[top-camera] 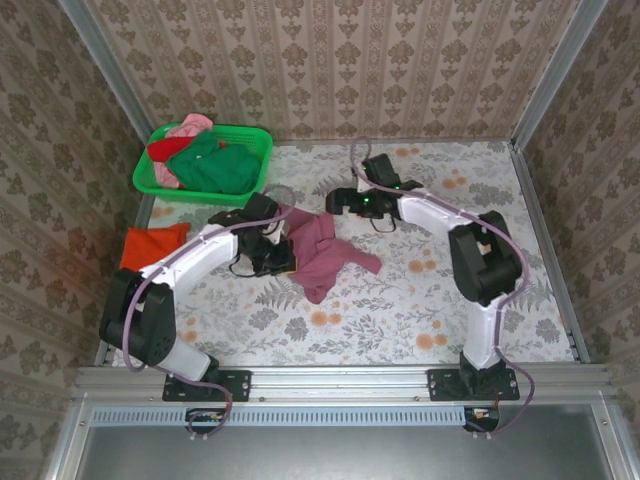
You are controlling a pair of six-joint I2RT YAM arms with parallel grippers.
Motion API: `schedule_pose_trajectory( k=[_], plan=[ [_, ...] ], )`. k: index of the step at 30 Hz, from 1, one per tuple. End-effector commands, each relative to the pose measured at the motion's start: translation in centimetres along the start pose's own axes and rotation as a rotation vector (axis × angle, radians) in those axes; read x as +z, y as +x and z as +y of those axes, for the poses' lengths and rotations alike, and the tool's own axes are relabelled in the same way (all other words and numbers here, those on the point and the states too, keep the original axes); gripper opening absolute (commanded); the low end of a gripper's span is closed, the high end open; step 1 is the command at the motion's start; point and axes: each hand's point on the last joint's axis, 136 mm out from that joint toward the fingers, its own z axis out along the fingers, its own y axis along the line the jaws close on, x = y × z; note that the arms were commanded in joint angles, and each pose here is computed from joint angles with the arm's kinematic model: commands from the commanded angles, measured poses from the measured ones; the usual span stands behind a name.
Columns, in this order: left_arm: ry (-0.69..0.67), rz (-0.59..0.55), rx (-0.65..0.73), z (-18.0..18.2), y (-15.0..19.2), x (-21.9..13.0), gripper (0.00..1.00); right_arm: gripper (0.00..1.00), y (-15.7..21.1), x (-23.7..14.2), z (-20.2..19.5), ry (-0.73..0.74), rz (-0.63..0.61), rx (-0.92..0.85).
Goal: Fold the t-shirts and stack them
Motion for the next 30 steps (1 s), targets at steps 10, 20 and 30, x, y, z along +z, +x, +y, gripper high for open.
schedule_pose_trajectory(
  k=[10,20,30],
  plan=[
    [-0.066,-0.044,0.039,2.1,2.0,-1.1,0.0,0.87,4.6,9.2,3.0,0.086,0.177,-0.33],
    [-0.078,-0.08,0.092,2.0,1.5,-1.7,0.0,0.0,4.5,8.9,3.4,0.13,0.205,-0.386],
    [-0.099,-0.22,0.321,-0.8,-3.7,-3.6,0.0,0.0,-5.0,-1.6,-1.7,0.223,-0.147,-0.084]
  ],
)
